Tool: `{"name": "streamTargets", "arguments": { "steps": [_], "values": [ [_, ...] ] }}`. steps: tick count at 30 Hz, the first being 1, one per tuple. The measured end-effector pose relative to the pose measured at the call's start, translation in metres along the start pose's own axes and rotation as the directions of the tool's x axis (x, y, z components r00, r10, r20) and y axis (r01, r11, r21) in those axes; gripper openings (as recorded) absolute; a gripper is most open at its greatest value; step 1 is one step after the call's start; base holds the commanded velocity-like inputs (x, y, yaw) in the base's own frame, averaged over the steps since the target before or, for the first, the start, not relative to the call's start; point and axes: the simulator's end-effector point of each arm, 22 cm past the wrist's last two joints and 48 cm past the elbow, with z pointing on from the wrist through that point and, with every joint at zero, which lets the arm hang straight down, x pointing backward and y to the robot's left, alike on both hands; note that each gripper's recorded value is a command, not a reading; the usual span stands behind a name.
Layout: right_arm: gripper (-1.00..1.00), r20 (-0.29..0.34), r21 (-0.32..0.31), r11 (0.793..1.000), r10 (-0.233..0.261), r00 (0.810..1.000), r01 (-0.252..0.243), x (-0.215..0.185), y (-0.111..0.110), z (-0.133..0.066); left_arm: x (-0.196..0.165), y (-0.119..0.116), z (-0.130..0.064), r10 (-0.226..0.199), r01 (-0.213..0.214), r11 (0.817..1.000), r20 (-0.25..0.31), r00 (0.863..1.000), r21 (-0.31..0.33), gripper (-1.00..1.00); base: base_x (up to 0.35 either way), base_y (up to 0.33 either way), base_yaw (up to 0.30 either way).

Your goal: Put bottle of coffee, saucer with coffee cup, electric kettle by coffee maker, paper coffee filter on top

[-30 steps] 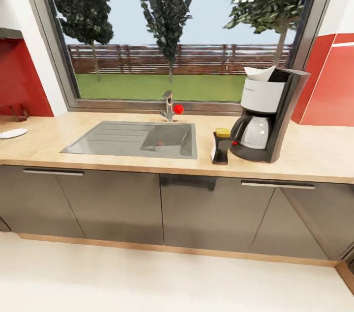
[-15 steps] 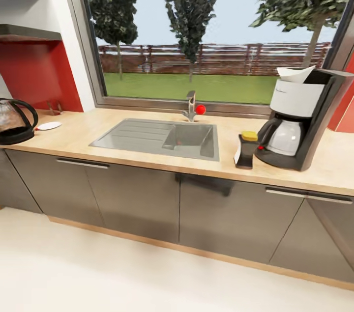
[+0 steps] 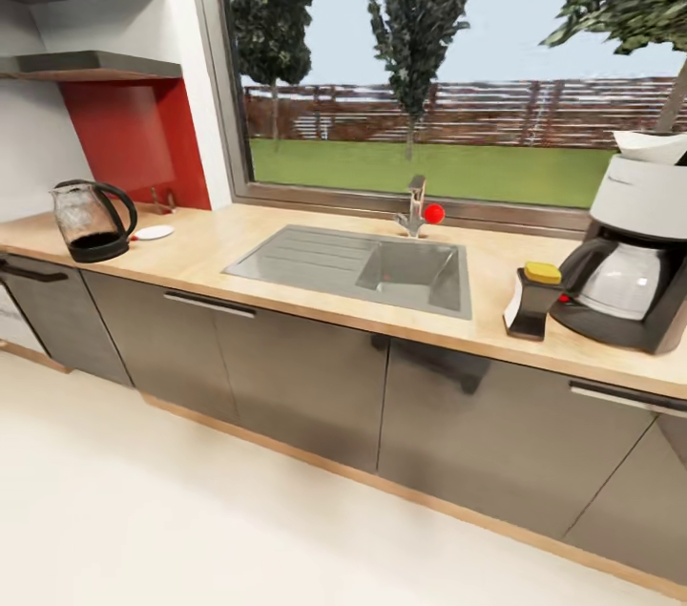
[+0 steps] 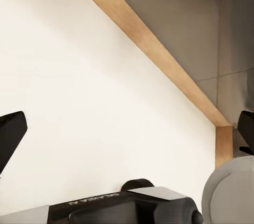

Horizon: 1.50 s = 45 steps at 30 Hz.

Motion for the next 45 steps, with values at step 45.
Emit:
{"name": "streamTargets", "arguments": {
  "steps": [45],
  "values": [
    [1.00, -0.019, 0.079, 0.997, 0.000, 1.000, 0.002, 0.008, -0.016, 0.000, 0.005, 0.002, -0.001, -0.009, 0.009, 1.000, -0.011, 1.000, -0.008, 1.00, 0.049, 0.023, 0.238]
  ]
}}
